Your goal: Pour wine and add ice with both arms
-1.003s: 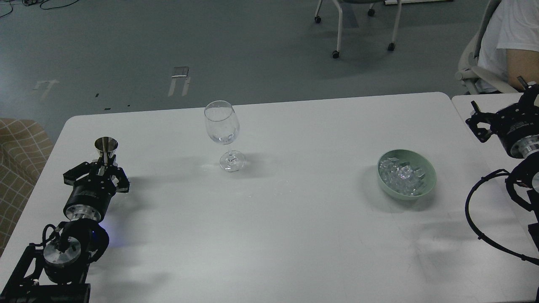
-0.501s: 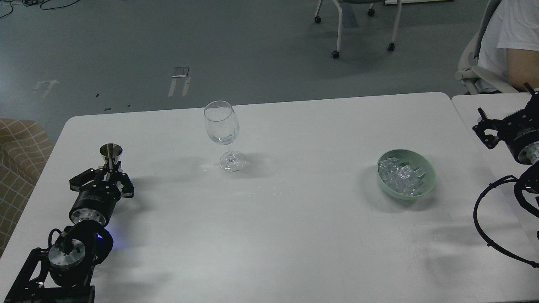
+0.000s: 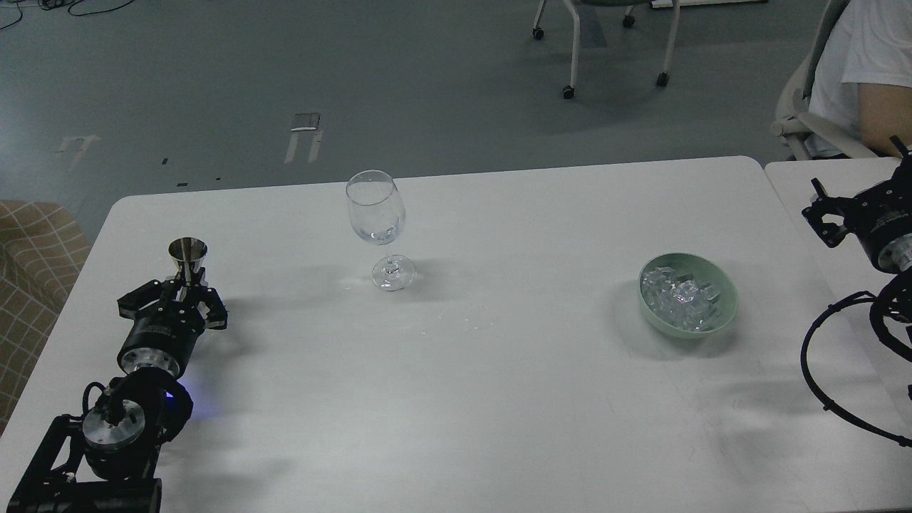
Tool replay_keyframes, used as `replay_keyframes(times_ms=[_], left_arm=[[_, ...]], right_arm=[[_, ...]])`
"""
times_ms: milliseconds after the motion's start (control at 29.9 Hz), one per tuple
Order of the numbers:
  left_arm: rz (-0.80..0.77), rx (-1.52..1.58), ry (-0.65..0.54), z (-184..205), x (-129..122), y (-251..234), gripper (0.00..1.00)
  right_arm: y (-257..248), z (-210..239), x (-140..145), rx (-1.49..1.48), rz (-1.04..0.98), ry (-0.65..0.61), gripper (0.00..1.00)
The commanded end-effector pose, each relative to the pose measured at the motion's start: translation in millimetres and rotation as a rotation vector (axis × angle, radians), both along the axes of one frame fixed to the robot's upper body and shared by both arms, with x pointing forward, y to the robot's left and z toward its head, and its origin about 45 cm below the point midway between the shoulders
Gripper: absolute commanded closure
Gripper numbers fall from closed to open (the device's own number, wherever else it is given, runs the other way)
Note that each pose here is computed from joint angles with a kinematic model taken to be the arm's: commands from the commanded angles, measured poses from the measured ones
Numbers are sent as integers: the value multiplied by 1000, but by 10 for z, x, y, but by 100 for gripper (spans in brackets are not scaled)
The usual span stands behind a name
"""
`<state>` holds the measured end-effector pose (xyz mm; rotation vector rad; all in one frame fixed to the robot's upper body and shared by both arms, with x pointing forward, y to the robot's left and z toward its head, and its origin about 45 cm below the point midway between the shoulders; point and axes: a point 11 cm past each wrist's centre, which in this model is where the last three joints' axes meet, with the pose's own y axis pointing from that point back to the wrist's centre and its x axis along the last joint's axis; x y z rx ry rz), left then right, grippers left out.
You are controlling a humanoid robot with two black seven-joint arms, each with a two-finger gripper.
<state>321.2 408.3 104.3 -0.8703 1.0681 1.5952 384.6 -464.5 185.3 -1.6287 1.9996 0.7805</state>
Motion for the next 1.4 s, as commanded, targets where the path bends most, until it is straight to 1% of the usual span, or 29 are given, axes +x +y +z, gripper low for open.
replay_keyframes(times_ms=[0, 134, 201, 401, 735, 802, 869, 1003, 1069, 1170, 1236, 1370], left_arm=[[-4, 0, -18, 27, -4, -19, 81], [-4, 3, -18, 32, -5, -7, 78], [-1, 3, -14, 18, -18, -1, 74], [3, 2, -9, -6, -36, 3, 65], [-3, 4, -11, -18, -64, 0, 60], [-5, 4, -14, -9, -60, -5, 56], [1, 5, -13, -9, -61, 6, 42], [4, 7, -11, -16, -73, 13, 30], [8, 9, -4, -36, -97, 25, 23], [13, 11, -1, -36, -99, 35, 19], [14, 15, -1, -23, -101, 55, 14], [29, 26, -34, 115, -74, 125, 14]], right_arm=[[10, 1, -11, -1, 5, -1, 0], [20, 20, -1, -2, 8, -6, 0], [27, 26, 9, 0, 7, -7, 0], [20, 32, 11, -1, 6, -7, 0], [20, 32, 11, -1, 6, -7, 0], [20, 32, 11, -1, 6, -7, 0], [22, 36, 13, -2, 6, -8, 0], [15, 34, 7, -3, 6, -7, 0], [-4, 40, 0, -6, 3, -6, 0], [-18, 45, -15, -11, 4, -6, 0], [-23, 45, -20, -13, 5, -7, 0], [-68, 66, -35, -22, 3, -4, 0]])
